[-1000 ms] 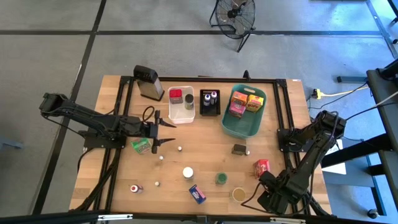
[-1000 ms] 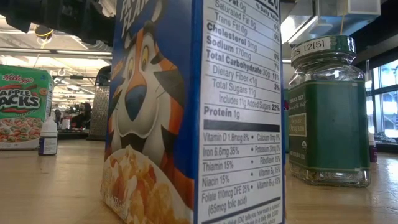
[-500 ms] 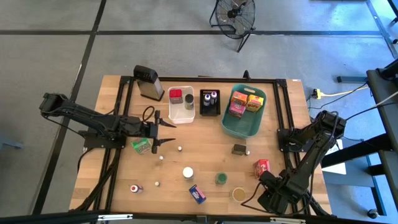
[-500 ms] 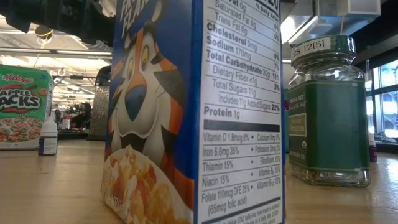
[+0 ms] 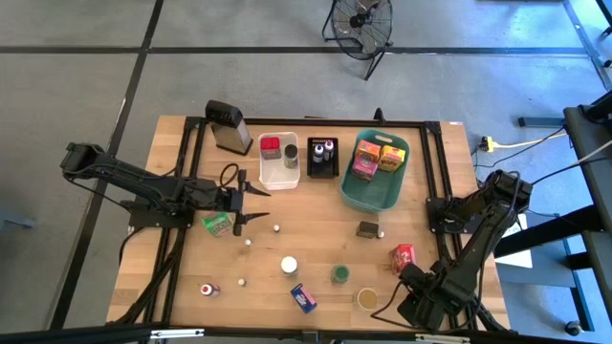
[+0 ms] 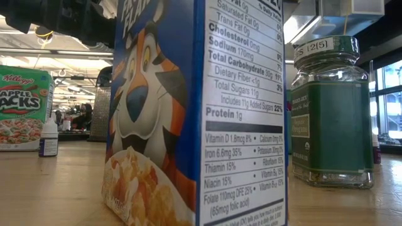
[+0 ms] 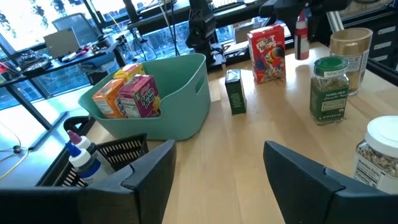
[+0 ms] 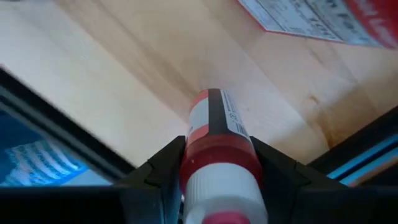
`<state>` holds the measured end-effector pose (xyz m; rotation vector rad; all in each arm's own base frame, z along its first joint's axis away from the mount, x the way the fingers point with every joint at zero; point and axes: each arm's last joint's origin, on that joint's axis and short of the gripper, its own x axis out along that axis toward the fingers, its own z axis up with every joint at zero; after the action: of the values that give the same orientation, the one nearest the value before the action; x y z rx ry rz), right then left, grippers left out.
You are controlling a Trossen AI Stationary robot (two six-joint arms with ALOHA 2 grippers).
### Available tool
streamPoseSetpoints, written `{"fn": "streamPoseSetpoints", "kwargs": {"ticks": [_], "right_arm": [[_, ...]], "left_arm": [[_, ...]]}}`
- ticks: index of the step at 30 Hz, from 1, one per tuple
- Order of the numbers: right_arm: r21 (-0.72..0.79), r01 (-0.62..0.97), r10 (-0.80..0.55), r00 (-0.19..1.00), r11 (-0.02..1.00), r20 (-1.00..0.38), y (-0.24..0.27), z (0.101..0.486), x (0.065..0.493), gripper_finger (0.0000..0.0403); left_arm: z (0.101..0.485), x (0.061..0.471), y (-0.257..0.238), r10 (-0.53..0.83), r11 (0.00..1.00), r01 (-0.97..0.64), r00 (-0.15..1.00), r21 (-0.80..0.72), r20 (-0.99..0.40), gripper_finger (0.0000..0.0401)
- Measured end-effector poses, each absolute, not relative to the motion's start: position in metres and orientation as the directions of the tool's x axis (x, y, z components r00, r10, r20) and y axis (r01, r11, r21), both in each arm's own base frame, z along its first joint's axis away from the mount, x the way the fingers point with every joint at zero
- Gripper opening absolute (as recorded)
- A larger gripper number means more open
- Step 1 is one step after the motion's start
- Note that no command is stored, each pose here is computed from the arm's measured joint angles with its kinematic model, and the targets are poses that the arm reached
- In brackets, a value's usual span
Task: Pick & Place Kitchen Items
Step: Put the large pink food coloring bottle into the black bin
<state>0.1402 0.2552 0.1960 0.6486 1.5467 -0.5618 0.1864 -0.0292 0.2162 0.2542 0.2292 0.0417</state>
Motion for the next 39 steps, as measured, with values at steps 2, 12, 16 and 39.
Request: {"fn": "streamPoseSetpoints", "kwargs": {"ticks": [2, 12, 16, 39], "right_arm": [[0.041, 0.695, 0.085, -0.030, 0.718, -0.996, 0.258, 0.204, 0.142, 0.0152], [0.235, 0.550, 0.196, 0.129, 0.802, -0.972, 0.277, 0.263, 0.160, 0.0152], [0.284, 0.330, 0.158, 0.362, 0.900, -0.919, 0.276, 0.293, 0.180, 0.0152], [-0.222, -0.148, -0.156, 0.363, 0.964, -0.919, 0.040, 0.324, 0.324, 0.0152]], "left_arm": [[0.216, 0.186, -0.029, 0.070, 0.967, -0.012, 0.973, 0.254, -0.219, 0.0237], [0.216, 0.186, -0.029, 0.070, 0.969, -0.014, 0.973, 0.246, -0.219, 0.0237], [0.216, 0.186, -0.029, 0.070, 0.970, -0.015, 0.973, 0.243, -0.218, 0.0237], [0.216, 0.186, -0.029, 0.074, 0.965, -0.012, 0.971, 0.262, -0.226, 0.0237]]}}
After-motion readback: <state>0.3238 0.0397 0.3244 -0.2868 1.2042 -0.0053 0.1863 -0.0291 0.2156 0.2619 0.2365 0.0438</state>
